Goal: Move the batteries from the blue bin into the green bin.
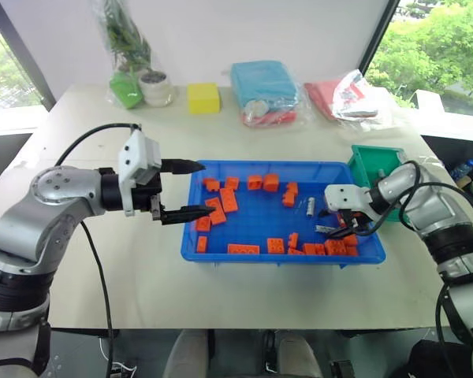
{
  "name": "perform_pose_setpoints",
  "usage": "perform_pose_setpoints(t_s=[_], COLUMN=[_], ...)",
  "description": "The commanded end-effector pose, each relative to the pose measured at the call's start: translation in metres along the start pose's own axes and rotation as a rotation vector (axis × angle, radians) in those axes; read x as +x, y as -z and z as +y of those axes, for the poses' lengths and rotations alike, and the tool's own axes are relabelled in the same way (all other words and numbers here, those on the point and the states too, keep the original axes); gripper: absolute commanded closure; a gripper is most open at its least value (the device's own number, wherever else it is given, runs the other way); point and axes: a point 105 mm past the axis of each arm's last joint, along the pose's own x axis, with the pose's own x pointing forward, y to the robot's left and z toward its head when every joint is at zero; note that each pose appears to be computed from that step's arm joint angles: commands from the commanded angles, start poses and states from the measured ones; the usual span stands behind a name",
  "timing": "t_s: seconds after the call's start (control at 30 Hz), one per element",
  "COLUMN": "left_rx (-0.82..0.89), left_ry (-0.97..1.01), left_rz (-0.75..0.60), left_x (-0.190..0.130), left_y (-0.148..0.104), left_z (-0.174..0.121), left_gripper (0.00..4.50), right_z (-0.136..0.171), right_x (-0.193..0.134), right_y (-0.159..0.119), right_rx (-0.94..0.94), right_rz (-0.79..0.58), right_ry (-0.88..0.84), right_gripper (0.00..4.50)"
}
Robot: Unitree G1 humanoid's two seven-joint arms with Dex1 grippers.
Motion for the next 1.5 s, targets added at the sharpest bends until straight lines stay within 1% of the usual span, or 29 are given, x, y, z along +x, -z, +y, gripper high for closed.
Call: perform_pose_setpoints(t_s=[0.03, 0.07, 0.1, 0.17, 0.23, 0.3, 0.33, 0.37, 0.43, 0.47, 0.53, 0.63, 0.7, 0.73, 0.83, 0.87, 0.93, 1.0, 1.1, 1.2, 1.3, 1.4, 1.5], left_rx=[0.058, 0.059, 0.059, 0.060, 0.060, 0.060, 0.059, 0.058, 0.056, 0.055, 0.054, 0.056, 0.061, 0.064, 0.071, 0.072, 0.074, 0.075, 0.077, 0.076, 0.074, 0.071, 0.065], left_ry=[-0.015, -0.014, -0.014, -0.013, -0.015, -0.016, -0.017, -0.018, -0.016, -0.015, -0.011, -0.006, 0.000, 0.003, 0.011, 0.012, 0.013, 0.013, 0.010, 0.000, -0.011, -0.027, -0.040], left_rz=[-0.024, -0.023, -0.023, -0.021, -0.022, -0.022, -0.022, -0.022, -0.022, -0.022, -0.024, -0.027, -0.035, -0.039, -0.043, -0.044, -0.044, -0.043, -0.038, -0.035, -0.030, -0.024, -0.019], left_x=[-0.002, -0.002, -0.002, -0.003, -0.003, -0.003, -0.003, -0.003, -0.003, -0.003, -0.002, 0.000, 0.002, 0.004, 0.007, 0.007, 0.007, 0.007, 0.006, 0.004, 0.002, -0.002, -0.004], left_y=[-0.011, -0.011, -0.011, -0.010, -0.010, -0.009, -0.009, -0.008, -0.007, -0.006, -0.006, -0.006, -0.008, -0.009, -0.010, -0.010, -0.011, -0.011, -0.011, -0.011, -0.011, -0.010, -0.009], left_z=[0.001, 0.001, 0.001, 0.001, 0.001, 0.001, 0.001, 0.001, 0.001, 0.001, 0.001, 0.004, 0.006, 0.006, 0.008, 0.008, 0.009, 0.009, 0.008, 0.007, 0.005, 0.003, 0.002], left_gripper=[0.00, 0.00, 0.00, 0.00, 0.00, 0.00, 0.00, 0.00, 0.00, 0.00, 0.00, 0.00, 0.00, 0.00, 0.00, 0.00, 0.00, 0.00, 0.00, 0.00, 0.00, 0.00, 0.00], right_z=[0.003, 0.003, 0.002, -0.004, -0.011, -0.023, -0.032, -0.040, -0.049, -0.050, -0.051, -0.049, -0.046, -0.046, -0.051, -0.053, -0.058, -0.064, -0.066, -0.056, -0.043, -0.031, -0.023], right_x=[-0.003, -0.004, -0.006, -0.017, -0.035, -0.063, -0.082, -0.099, -0.129, -0.136, -0.151, -0.159, -0.155, -0.152, -0.146, -0.146, -0.145, -0.137, -0.116, -0.085, -0.055, -0.034, -0.024], right_y=[-0.003, -0.007, -0.011, -0.025, -0.042, -0.055, -0.056, -0.054, -0.040, -0.036, -0.012, 0.014, 0.027, 0.030, 0.031, 0.028, 0.019, -0.003, -0.034, -0.054, -0.058, -0.048, -0.037], right_rx=[0.024, 0.031, 0.035, 0.074, 0.128, 0.211, 0.261, 0.313, 0.403, 0.428, 0.496, 0.566, 0.596, 0.609, 0.590, 0.583, 0.575, 0.603, 0.670, 0.779, 0.893, 0.952, 0.992], right_rz=[-0.030, -0.048, -0.064, -0.140, -0.248, -0.349, -0.392, -0.421, -0.438, -0.436, -0.376, -0.298, -0.254, -0.250, -0.226, -0.239, -0.273, -0.375, -0.499, -0.556, -0.542, -0.474, -0.424], right_ry=[0.003, 0.013, 0.028, 0.093, 0.180, 0.298, 0.390, 0.472, 0.622, 0.656, 0.760, 0.839, 0.852, 0.854, 0.884, 0.887, 0.883, 0.843, 0.734, 0.618, 0.557, 0.567, 0.604], right_gripper=[3.96, 4.43, 4.48, 4.47, 4.47, 4.47, 4.47, 4.47, 4.47, 4.47, 4.47, 4.47, 3.41, 2.99, 1.42, 0.95, 0.95, 0.95, 0.95, 0.95, 0.95, 0.95, 0.95])
